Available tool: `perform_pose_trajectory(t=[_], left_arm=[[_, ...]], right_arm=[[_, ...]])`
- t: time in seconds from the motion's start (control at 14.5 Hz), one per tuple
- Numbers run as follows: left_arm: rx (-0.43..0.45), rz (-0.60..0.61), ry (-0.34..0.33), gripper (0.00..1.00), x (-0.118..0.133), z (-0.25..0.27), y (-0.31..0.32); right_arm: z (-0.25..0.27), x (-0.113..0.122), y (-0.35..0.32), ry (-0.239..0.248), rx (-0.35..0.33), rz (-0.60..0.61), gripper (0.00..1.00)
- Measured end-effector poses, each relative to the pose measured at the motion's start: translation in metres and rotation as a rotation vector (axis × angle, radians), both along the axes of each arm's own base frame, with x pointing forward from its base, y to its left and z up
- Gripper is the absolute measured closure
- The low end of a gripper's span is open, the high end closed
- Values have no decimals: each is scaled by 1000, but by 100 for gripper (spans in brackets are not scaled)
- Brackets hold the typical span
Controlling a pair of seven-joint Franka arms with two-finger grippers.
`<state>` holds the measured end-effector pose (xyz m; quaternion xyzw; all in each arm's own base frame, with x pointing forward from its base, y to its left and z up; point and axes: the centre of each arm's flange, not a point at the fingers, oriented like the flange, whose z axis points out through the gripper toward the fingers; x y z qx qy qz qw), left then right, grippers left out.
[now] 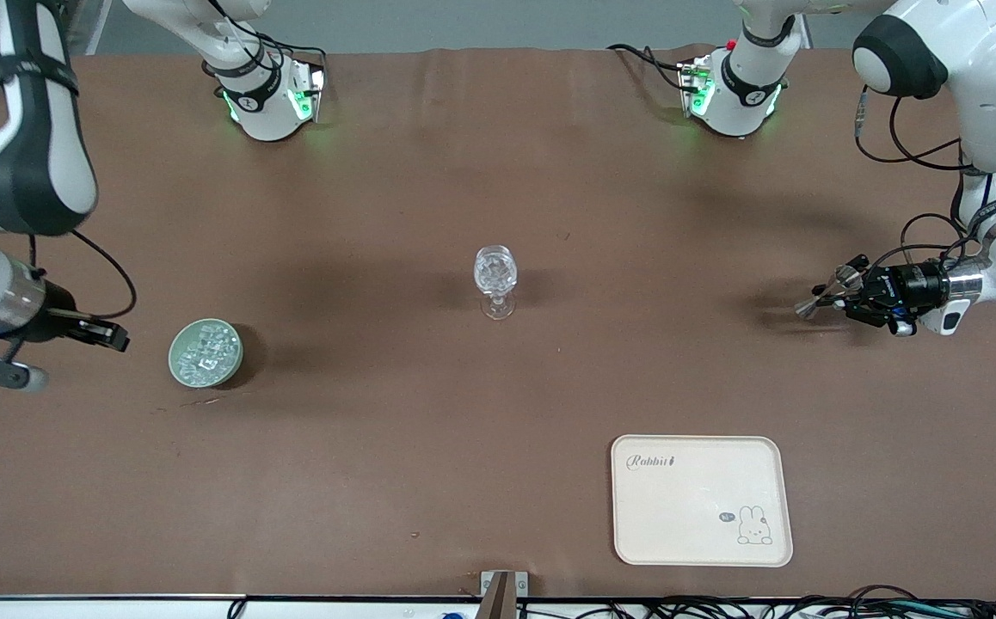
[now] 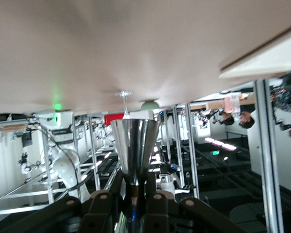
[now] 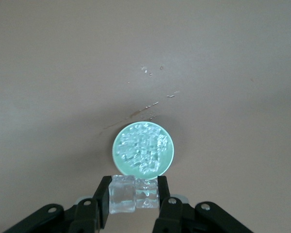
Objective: Pour wine and add ice with both arms
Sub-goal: 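Carry the jigger with the left gripper toward the wine glass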
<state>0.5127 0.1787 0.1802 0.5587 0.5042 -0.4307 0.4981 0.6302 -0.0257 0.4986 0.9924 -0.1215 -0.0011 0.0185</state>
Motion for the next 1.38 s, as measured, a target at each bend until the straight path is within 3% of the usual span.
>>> perform_pose_trajectory(t=[0.28,0.55,0.83,1.38], left_arm=[[-11,-76,-29,78,20,44,-38],[29,-149,-59,78,34,85,-78],[31,-141,-56,78,28,90,-86],[116,-141,-23,78,38,112,-159]], right_arm=[[72,-16,0,32,14,6,58],[102,-24,-2,-4,12,44,58],[142,-49,-8,-38,11,45,58],[145,-52,-11,-42,20,55,58]])
